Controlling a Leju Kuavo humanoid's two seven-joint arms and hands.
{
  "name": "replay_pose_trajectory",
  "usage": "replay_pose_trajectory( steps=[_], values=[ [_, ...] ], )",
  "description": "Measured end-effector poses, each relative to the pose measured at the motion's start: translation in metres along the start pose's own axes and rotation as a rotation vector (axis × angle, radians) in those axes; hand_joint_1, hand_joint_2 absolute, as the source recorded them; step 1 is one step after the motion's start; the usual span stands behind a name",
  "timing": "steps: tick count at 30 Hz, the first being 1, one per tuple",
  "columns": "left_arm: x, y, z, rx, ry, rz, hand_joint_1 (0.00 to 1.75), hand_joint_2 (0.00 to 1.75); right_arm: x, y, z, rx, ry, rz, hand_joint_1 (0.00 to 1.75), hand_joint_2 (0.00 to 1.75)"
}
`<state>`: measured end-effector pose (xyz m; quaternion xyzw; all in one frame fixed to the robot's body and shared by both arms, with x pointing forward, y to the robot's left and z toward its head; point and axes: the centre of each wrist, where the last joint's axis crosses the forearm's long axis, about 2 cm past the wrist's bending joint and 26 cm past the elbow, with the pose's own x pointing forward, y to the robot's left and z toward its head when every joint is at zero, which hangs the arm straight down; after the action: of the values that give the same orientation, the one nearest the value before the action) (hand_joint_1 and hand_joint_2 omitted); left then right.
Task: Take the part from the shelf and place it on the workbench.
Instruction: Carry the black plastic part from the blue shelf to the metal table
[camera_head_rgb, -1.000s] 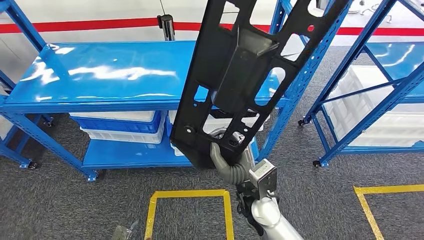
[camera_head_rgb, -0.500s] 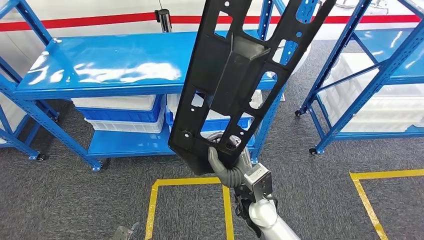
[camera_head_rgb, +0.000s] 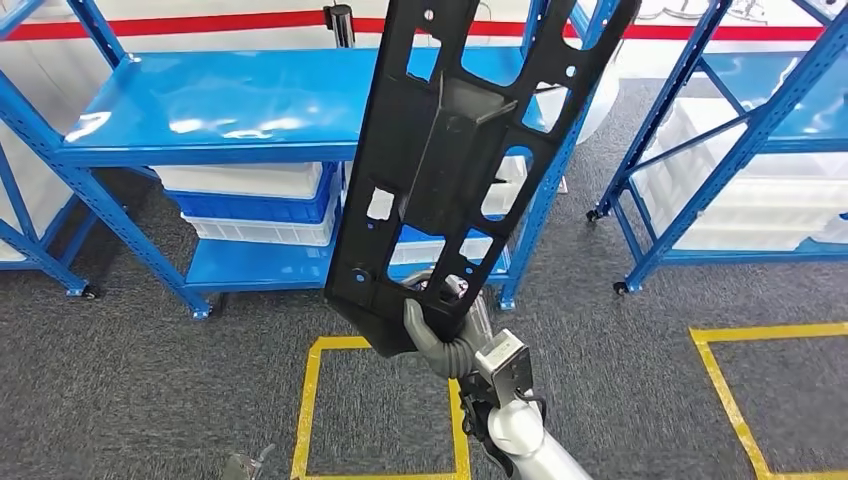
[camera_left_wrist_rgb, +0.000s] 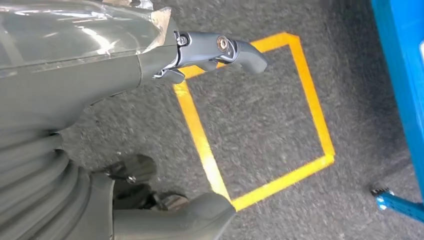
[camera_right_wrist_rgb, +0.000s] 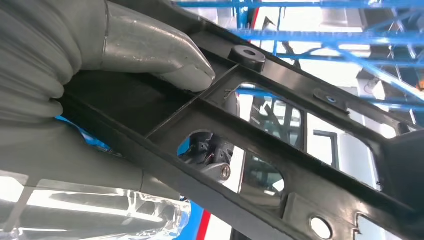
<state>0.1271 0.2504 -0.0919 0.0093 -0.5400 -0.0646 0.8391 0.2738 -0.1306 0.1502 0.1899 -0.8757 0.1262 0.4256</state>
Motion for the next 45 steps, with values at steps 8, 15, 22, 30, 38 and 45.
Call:
replay_pose_trajectory(
  steps=[8,15,22,30,38,45],
  values=[
    [0.0,0.003,-0.001,0.01,-0.001,0.003,0.0,1.75,-0.005,0.001,0.002,0.009,0.002,0.015,1.75,1.75],
    [-0.001,0.005,0.001,0.04,-0.012,-0.006,0.0,1.75,-0.005,0.005,-0.004,0.016,-0.011,0.031,1.75,1.75],
    [-0.004,0.005,0.006,0.041,-0.013,-0.012,0.0,1.75,-0.007,0.01,-0.006,0.024,-0.005,0.025,1.75,1.75],
    [-0.003,0.007,0.004,0.044,-0.023,-0.015,0.0,1.75,-0.006,0.012,-0.01,0.031,-0.016,0.021,1.75,1.75],
    [-0.002,0.006,0.004,0.043,-0.027,-0.015,0.0,1.75,-0.009,0.01,-0.006,0.038,0.001,0.03,1.75,1.75],
    [-0.004,0.006,0.006,0.047,-0.024,-0.018,0.0,1.75,-0.009,0.012,-0.007,0.04,-0.002,0.027,1.75,1.75]
  ],
)
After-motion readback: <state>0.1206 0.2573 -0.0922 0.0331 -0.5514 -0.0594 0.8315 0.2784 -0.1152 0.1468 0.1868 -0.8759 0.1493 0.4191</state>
